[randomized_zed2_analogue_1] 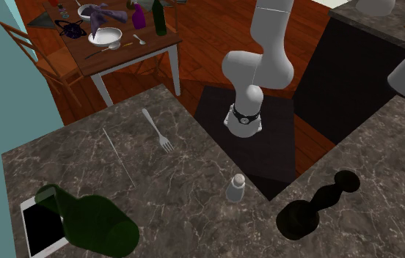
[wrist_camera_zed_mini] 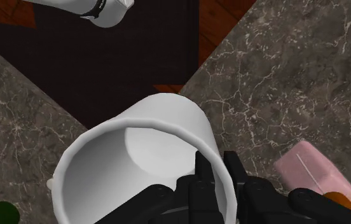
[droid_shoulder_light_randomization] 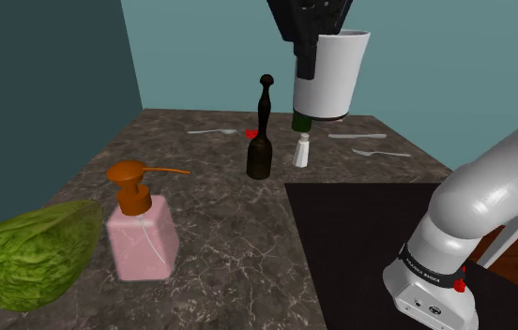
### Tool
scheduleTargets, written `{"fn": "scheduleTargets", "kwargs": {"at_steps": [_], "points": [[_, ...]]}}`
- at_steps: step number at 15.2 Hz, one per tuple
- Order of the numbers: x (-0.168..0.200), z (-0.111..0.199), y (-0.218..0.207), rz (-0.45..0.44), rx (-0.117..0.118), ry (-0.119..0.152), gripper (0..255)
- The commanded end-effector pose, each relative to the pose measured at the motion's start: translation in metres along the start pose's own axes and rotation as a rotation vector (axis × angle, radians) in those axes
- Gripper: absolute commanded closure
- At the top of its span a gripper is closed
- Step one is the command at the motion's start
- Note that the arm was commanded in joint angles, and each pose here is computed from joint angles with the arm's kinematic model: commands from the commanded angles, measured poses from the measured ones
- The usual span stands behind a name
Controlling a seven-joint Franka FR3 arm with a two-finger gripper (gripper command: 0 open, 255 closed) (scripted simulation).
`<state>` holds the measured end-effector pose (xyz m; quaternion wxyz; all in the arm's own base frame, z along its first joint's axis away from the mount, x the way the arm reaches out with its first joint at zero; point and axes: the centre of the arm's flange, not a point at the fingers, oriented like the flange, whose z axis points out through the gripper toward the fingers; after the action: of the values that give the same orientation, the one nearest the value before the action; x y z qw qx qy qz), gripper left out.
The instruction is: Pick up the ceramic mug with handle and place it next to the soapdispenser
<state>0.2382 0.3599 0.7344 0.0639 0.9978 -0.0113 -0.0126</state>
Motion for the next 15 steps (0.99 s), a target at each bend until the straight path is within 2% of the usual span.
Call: {"fn": "scheduleTargets", "kwargs": {"at_steps": [1,15], "points": [[-0.003,-0.002,-0.024,0.003,0.003,-0.001,255],[-0.002,0.071,-0.034,0.003,0.002,-0.001,255]]}}
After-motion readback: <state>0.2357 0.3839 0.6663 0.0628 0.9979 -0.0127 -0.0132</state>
